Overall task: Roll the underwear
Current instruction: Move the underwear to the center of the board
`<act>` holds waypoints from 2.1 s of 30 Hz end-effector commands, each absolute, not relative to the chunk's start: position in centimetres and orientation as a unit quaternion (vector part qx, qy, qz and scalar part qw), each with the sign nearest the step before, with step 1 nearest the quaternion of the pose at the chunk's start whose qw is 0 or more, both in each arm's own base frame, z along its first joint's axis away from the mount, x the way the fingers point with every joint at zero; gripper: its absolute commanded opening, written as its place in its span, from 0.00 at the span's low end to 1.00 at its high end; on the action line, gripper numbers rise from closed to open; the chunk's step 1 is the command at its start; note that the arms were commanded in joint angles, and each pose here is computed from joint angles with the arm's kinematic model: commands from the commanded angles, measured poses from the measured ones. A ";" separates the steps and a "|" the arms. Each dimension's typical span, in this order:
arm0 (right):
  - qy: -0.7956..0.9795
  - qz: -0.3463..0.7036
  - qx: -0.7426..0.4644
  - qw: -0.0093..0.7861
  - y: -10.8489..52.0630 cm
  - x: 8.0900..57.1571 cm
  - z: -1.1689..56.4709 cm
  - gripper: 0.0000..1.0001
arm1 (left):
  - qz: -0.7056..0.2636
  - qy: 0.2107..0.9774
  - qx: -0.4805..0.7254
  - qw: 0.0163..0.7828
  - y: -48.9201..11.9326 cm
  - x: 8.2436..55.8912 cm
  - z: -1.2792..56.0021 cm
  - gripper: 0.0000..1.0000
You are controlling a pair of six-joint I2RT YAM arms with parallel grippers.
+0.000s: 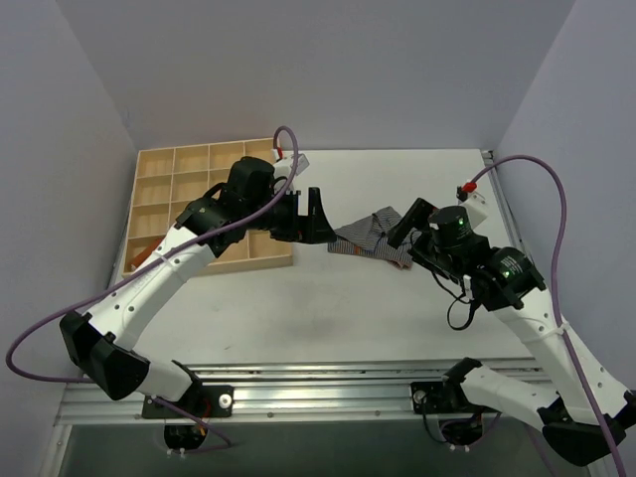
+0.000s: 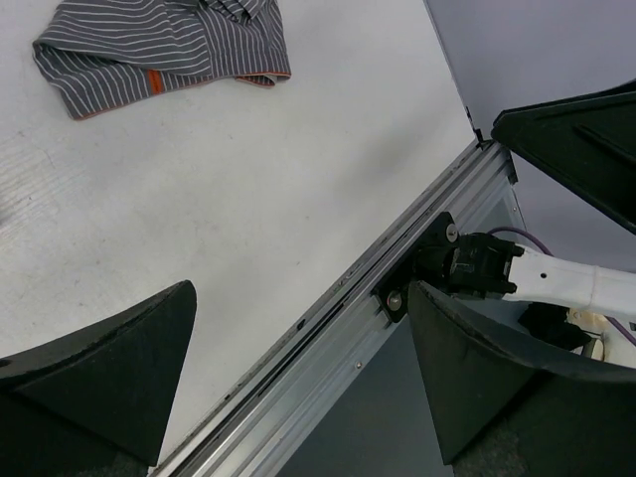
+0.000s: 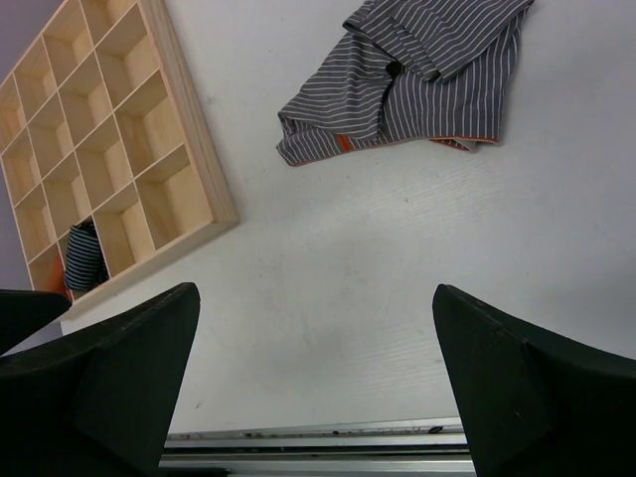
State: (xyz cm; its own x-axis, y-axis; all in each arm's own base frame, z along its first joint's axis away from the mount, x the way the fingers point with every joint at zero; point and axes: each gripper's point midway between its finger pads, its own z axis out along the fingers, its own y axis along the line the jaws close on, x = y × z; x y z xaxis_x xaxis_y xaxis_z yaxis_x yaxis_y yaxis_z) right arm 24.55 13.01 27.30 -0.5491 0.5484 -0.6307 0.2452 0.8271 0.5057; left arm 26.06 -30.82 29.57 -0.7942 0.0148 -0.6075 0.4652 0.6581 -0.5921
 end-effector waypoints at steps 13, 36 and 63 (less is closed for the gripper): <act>0.885 0.042 0.228 0.404 8.6 32.4 22.0 0.89 | -0.371 0.864 0.152 0.304 -29.3 25.4 30.2 0.98; 0.947 0.090 0.188 0.245 8.0 42.7 5.0 0.48 | -0.304 0.898 0.149 0.282 -27.0 25.6 27.3 1.00; 0.951 0.060 0.189 0.239 5.8 30.0 10.4 0.37 | -0.248 0.914 0.213 0.242 -32.5 32.4 18.2 0.86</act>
State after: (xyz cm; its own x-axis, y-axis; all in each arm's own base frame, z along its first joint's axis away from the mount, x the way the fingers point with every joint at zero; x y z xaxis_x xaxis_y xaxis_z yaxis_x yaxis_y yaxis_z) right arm 32.06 5.33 9.83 -0.7992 0.3590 -0.4820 0.3132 0.9333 0.1758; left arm 29.42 -30.59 17.03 -0.8454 0.2782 -0.4559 0.4611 0.8111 -0.3599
